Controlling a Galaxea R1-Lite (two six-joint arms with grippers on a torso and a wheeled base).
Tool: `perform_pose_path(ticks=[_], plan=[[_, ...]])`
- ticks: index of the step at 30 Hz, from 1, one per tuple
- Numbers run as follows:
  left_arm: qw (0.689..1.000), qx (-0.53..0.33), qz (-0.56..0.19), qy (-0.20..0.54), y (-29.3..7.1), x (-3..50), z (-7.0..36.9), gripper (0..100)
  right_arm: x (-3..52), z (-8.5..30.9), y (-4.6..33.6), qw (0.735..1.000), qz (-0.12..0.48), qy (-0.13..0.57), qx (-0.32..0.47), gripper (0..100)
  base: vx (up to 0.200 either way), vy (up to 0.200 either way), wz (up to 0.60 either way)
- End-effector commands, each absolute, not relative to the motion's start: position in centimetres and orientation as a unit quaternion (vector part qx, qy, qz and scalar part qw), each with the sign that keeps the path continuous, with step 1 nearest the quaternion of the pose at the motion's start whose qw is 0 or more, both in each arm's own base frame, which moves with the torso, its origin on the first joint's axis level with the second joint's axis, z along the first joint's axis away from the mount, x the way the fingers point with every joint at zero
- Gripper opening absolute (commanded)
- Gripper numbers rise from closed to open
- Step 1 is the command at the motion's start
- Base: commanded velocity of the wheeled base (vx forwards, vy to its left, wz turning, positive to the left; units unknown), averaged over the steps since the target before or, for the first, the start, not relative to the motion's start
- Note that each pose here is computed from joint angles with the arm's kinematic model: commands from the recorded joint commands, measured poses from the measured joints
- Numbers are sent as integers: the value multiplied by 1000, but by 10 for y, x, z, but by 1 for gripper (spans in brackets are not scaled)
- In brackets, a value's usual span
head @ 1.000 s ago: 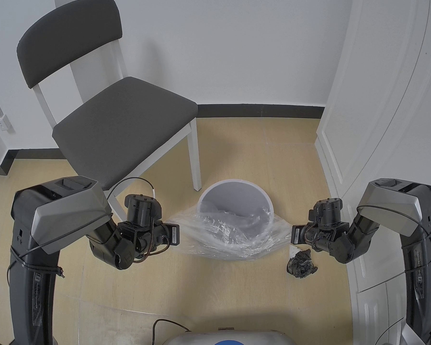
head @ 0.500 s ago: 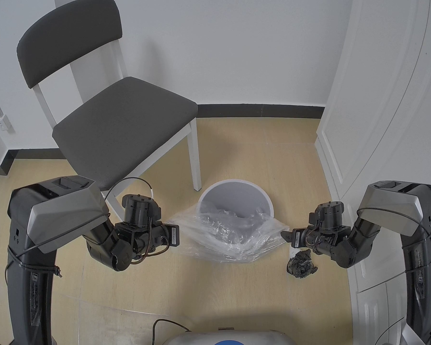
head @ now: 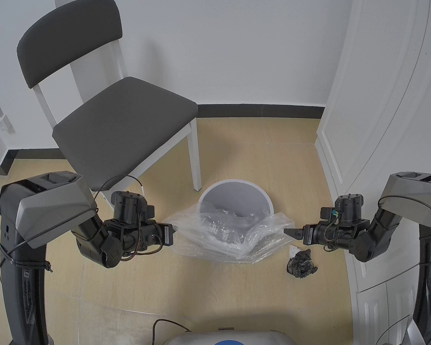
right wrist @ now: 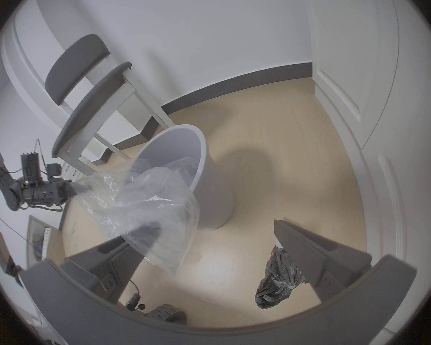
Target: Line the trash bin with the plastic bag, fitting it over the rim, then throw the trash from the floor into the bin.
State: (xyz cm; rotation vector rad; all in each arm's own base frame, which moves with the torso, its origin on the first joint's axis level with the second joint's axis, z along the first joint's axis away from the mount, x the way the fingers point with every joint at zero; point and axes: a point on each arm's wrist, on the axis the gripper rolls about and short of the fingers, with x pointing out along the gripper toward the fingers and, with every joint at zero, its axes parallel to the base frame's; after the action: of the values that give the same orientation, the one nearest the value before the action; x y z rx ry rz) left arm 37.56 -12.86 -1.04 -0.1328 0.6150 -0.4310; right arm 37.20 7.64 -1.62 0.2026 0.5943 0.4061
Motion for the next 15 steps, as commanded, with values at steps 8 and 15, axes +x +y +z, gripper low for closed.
perform_pose_path(ticks=[8, 15], plan=[[925, -85, -212, 303, -115, 379, -9, 100, 368, 5, 50, 915, 229, 284, 169, 100, 0, 0, 0], [927, -88, -204, 301, -109, 383, -9, 100, 362, 15, 22, 902, 266, 278, 197, 100, 0, 0, 0]])
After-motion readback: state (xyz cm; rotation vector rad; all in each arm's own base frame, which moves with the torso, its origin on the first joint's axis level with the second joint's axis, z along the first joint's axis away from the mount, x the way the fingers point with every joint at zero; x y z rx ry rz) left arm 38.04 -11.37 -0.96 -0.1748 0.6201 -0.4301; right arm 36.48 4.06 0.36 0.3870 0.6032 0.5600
